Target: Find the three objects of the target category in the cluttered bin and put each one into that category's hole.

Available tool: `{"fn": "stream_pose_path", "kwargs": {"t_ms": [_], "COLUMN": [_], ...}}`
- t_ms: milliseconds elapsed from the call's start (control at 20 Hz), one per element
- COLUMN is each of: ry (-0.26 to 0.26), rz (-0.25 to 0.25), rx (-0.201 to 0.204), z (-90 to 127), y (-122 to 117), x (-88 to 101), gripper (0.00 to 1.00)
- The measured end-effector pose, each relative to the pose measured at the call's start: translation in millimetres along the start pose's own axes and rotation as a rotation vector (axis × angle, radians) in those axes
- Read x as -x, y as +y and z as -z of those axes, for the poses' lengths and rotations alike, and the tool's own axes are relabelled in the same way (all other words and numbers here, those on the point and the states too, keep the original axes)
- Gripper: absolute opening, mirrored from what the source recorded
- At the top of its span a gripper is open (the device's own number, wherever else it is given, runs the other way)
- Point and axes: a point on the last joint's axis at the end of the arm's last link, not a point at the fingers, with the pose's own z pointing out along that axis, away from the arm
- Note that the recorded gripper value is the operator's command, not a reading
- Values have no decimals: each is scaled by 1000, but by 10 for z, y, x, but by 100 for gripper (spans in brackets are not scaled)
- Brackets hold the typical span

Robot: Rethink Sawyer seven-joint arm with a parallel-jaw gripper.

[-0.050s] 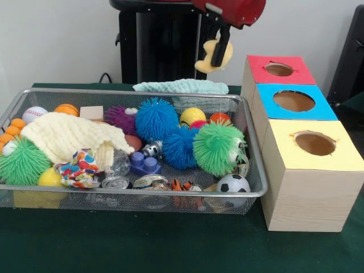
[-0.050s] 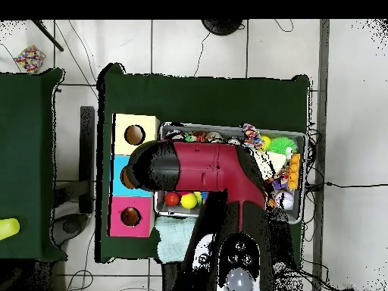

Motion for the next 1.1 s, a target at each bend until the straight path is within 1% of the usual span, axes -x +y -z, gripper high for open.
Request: {"fn": "stream_pose_path", "kwargs": {"t_ms": [50,100,350,500,600,650,850,950,1100], "ry": [2,8,12,16,17,16,8,7,1], "rz": [-3,-14,-34,-55,-63,-75,-94,-98,-115], "rx": [-3,-17,-43,-64,-71,-74,-82,-82,-74], "z": [18,69,189,313,364,428,534,552,549], "y": [-8,-62,-177,-289,-330,-382,-466,-479,-531], "x": [3,35,109,185,214,264,348,363,456], "gripper": [0,0,0,0,0,0,0,0,0]}}
